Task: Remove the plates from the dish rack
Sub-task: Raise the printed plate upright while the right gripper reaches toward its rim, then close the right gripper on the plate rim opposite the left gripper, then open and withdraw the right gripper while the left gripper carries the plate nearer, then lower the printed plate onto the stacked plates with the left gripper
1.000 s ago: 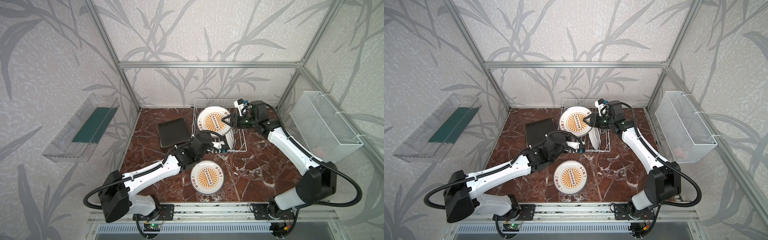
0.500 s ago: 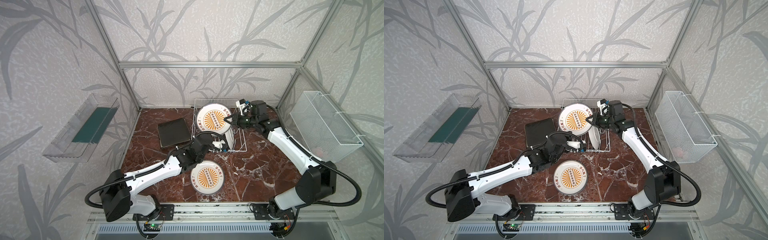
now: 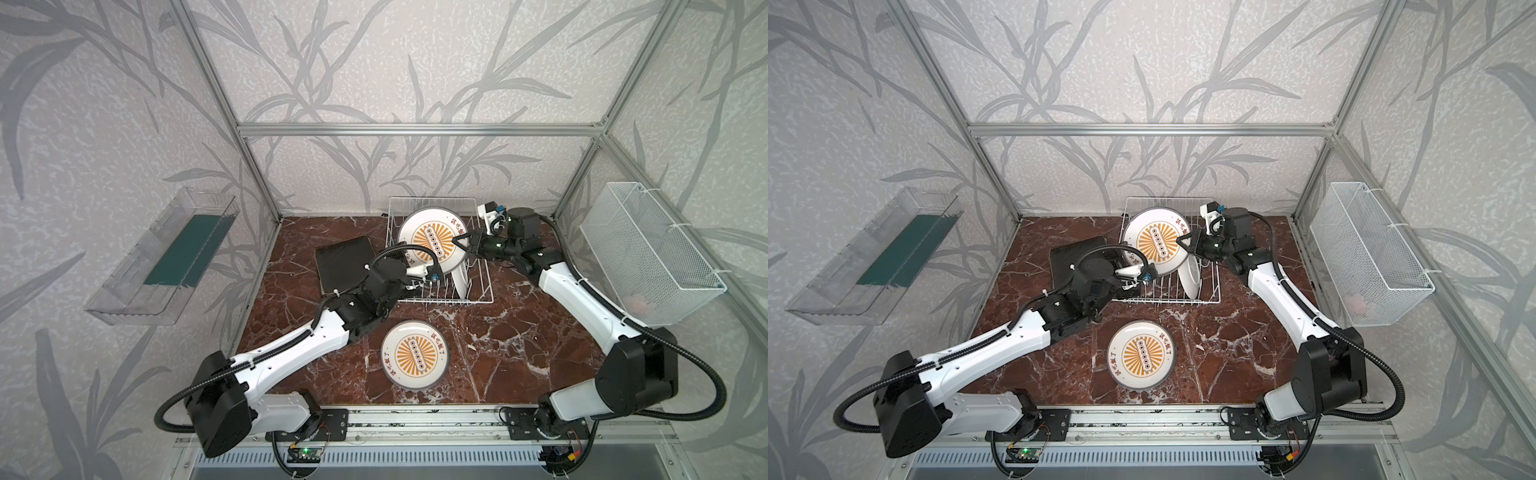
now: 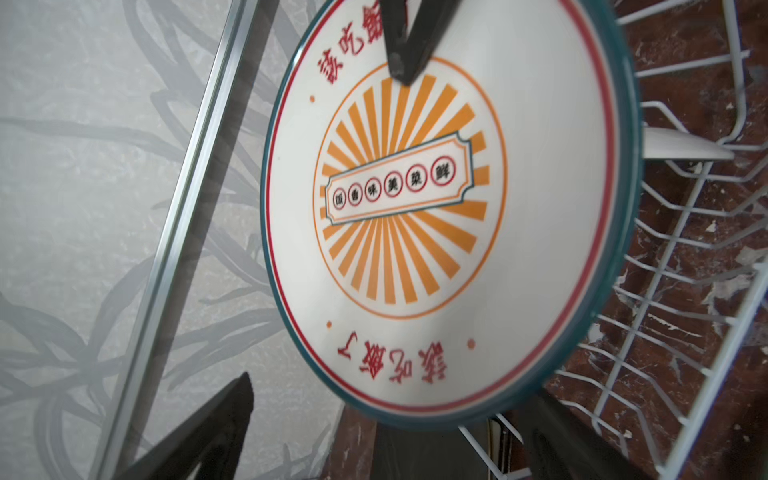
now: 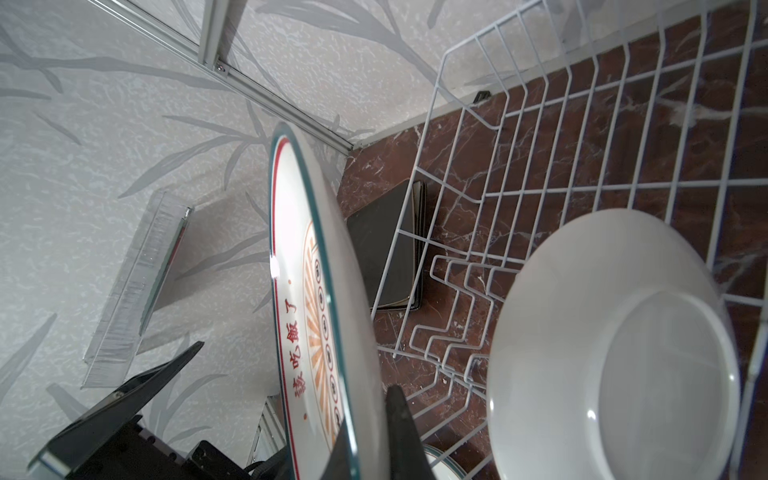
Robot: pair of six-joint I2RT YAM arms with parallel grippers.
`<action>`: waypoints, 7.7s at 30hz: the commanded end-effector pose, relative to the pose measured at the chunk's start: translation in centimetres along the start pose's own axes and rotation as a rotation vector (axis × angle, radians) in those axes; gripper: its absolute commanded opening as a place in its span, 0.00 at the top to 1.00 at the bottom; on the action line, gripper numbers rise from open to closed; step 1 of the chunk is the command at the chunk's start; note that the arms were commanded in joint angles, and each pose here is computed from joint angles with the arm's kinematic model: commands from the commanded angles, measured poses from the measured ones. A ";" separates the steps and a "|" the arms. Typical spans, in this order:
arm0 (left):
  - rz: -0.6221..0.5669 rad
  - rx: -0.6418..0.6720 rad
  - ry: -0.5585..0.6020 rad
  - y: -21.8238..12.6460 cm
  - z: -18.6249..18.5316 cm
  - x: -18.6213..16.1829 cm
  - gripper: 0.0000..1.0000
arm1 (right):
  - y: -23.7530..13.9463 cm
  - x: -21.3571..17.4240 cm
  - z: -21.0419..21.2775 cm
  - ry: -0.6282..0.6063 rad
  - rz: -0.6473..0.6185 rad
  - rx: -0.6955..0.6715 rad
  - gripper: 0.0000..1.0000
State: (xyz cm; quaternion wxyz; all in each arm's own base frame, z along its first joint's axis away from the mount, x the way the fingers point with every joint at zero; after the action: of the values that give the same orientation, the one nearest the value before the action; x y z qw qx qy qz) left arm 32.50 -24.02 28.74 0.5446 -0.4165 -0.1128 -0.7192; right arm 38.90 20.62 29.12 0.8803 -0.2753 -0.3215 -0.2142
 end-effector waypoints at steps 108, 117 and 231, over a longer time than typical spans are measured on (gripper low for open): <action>0.189 -0.705 -1.366 -7.1 -0.5 -0.7 1.00 | -6.6 -5.1 5.2 -0.893 0.020 0.161 0.01; 0.424 -0.710 -1.468 -9.6 -4.6 -5.2 1.00 | -6.9 -7.9 5.8 -1.028 0.119 0.176 0.01; 1.185 -0.805 -1.331 -8.1 -17.6 -14.1 0.08 | -3.7 -11.4 4.9 -1.119 0.289 0.154 0.01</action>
State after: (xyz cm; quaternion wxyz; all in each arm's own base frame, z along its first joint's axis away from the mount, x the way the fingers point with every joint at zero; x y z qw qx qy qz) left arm 17.87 -22.06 8.70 0.4593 -0.8806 0.0816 0.0839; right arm 26.67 22.98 24.82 0.6228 -0.3258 -0.7018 0.1161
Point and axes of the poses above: each gripper's point midway between its finger pads, its own y axis out along the fingers, its own z axis along the line the jaws close on, x = y × z, the point moved 1 cm from there along -y, back along the fingers, and after that the axes turned 10 degrees about -y, right-handed, at the moved point
